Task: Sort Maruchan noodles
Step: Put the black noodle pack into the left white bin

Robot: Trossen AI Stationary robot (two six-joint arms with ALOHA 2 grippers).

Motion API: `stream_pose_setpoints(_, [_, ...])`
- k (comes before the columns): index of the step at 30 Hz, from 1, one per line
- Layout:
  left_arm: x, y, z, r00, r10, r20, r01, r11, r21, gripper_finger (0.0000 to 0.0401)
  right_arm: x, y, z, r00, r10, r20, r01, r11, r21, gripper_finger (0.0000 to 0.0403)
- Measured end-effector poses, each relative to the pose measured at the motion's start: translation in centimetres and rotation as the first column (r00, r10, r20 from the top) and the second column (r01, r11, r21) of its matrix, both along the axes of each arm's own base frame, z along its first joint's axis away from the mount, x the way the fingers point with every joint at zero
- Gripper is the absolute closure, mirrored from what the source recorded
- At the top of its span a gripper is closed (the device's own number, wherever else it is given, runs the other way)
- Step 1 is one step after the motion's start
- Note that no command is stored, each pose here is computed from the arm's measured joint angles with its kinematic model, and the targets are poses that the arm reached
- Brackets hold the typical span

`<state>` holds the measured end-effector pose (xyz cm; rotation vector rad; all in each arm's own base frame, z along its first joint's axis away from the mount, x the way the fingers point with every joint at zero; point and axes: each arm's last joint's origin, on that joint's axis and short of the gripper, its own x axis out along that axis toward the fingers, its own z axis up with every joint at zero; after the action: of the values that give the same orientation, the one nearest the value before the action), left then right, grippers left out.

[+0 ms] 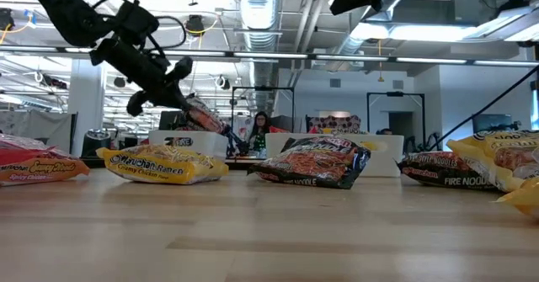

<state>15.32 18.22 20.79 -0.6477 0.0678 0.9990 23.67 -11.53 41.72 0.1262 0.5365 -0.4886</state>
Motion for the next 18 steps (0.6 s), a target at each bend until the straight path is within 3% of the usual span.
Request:
stream_pose_setpoints(11, [0.7,0.9,-3.1,0.997,0.074,-0.019,-0.076,0.984,-0.163,0.0401,0.0,0.0,0.0,1.000,-0.002,-0.001,0.002,1.000,-0.001,0.0315])
stream_pose_setpoints(18, [0.7,1.0,-3.5,0.998,-0.060,0.000,0.059,0.976,-0.209,0.0401,0.0,0.0,0.0,1.000,-0.003,0.000,0.003,1.000,-0.001,0.0315])
